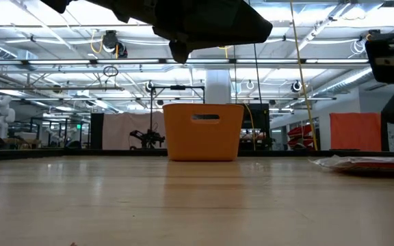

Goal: Sort popcorn bags into baskets
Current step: Put the top red popcorn bag into the orange bin

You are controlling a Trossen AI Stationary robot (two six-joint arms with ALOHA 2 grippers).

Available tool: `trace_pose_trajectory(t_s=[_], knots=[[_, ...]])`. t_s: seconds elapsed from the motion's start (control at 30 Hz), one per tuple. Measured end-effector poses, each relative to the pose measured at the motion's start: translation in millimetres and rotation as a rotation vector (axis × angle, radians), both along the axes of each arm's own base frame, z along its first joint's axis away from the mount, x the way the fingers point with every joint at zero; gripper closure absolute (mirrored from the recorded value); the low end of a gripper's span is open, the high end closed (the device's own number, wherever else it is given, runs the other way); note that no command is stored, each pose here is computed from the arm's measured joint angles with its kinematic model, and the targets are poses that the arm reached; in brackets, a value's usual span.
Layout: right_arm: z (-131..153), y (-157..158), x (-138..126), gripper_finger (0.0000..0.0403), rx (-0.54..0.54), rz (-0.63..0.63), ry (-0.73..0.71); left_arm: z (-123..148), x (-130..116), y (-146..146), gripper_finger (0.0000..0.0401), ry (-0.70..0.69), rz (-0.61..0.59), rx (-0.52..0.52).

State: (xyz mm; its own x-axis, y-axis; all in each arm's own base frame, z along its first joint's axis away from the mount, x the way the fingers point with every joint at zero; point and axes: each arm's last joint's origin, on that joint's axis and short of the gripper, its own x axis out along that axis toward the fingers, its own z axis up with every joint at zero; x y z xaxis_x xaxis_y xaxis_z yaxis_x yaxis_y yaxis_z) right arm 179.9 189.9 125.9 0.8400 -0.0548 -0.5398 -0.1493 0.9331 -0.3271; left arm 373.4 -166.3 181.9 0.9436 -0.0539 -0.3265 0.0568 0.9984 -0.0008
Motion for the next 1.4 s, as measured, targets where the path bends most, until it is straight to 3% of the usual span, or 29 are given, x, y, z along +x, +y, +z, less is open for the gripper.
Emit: trace_pose_trajectory(t_s=[0.2, 0.5, 0.7, 1.1, 1.27, 1.4], knots=[[7.5, -5.4, -5.3, 0.0391, 0.074, -0.107, 0.058, -4.5, -0.7, 2.8, 0.0352, 0.047, 0.012, 0.007], [44.0, -0.6, -26.9, 0.0316, 0.007, -0.256, 0.548, -6.2, -1.6, 2.8, 0.0352, 0.064, 0.006, 0.029], [50.1, -0.2, -51.3, 0.0286, -0.137, -0.161, 0.78, -6.3, -1.6, 2.8, 0.034, 0.065, 0.008, 0.023], [14.1, -12.4, -74.9, 0.0228, -0.257, -0.052, 0.78, -6.5, -1.7, 2.9, 0.0319, 0.067, 0.012, 0.014], [6.8, -16.8, -75.8, 0.0251, -0.291, -0.022, 0.733, -6.4, -1.6, 2.9, 0.032, 0.067, 0.012, 0.013], [4.9, -16.4, -73.7, 0.0307, -0.318, -0.013, 0.664, -6.3, -1.6, 2.8, 0.032, 0.066, 0.012, 0.013]])
